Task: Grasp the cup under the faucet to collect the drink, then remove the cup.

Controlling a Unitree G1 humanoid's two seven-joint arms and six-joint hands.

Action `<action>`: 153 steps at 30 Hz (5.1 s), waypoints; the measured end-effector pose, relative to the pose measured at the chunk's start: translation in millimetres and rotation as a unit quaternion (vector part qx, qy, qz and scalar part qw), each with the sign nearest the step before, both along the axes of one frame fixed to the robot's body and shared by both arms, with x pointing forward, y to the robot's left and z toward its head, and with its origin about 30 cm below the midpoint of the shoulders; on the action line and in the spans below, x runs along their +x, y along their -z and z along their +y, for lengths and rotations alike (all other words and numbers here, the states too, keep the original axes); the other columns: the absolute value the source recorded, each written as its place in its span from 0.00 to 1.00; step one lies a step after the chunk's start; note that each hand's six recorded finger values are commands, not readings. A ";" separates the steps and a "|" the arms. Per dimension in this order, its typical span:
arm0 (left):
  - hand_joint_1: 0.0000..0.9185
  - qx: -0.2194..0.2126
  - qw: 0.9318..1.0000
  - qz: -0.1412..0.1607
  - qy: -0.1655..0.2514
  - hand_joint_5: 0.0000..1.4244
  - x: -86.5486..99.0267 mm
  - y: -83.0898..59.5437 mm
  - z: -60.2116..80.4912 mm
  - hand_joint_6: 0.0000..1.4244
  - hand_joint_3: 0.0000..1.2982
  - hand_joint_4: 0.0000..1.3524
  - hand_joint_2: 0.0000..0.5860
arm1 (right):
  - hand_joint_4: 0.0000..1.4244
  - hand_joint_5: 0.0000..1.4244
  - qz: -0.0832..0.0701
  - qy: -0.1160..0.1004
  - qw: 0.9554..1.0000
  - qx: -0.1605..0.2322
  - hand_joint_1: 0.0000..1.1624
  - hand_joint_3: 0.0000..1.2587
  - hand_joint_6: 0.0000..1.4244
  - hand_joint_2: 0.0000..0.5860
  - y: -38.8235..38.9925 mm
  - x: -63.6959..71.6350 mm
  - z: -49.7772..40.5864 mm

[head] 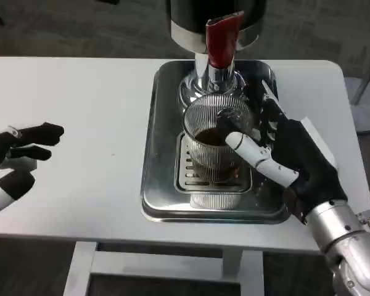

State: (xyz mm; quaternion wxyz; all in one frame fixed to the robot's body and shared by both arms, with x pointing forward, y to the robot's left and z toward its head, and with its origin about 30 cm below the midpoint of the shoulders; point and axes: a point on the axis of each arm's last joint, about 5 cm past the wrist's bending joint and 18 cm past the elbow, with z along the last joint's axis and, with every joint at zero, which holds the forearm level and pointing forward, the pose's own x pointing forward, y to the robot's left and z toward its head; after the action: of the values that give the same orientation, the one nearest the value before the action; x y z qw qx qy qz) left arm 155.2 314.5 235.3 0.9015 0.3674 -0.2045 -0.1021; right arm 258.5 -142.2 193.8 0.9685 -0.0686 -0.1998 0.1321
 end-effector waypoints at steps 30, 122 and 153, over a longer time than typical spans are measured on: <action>0.00 0.000 1.000 0.008 0.004 0.22 -0.2 0.4 -3.0 0.25 0.23 0.19 0.13 | 0.00 0.00 -0.007 -0.046 0.997 -0.055 0.63 0.00 0.14 0.35 -3.9 -4.5 -14.8; 0.00 0.003 0.999 0.049 -0.014 0.23 -4.5 4.7 8.1 0.24 0.25 0.21 0.11 | 0.10 0.14 -0.054 0.030 0.993 -0.101 0.64 0.00 0.25 0.38 14.9 -14.6 37.9; 0.00 0.005 0.999 0.049 -0.015 0.23 -4.5 4.0 8.7 0.24 0.25 0.22 0.11 | 0.30 0.31 -0.079 0.075 0.990 -0.088 0.65 0.23 0.40 0.41 19.8 -18.5 47.5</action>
State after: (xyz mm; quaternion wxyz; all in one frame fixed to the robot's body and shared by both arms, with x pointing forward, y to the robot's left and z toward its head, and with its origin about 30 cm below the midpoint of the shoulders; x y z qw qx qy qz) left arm 150.7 323.2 231.3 0.9102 0.3692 -0.1537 -0.1072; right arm 239.9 -94.8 174.0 0.9470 -0.1788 -0.2577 0.0700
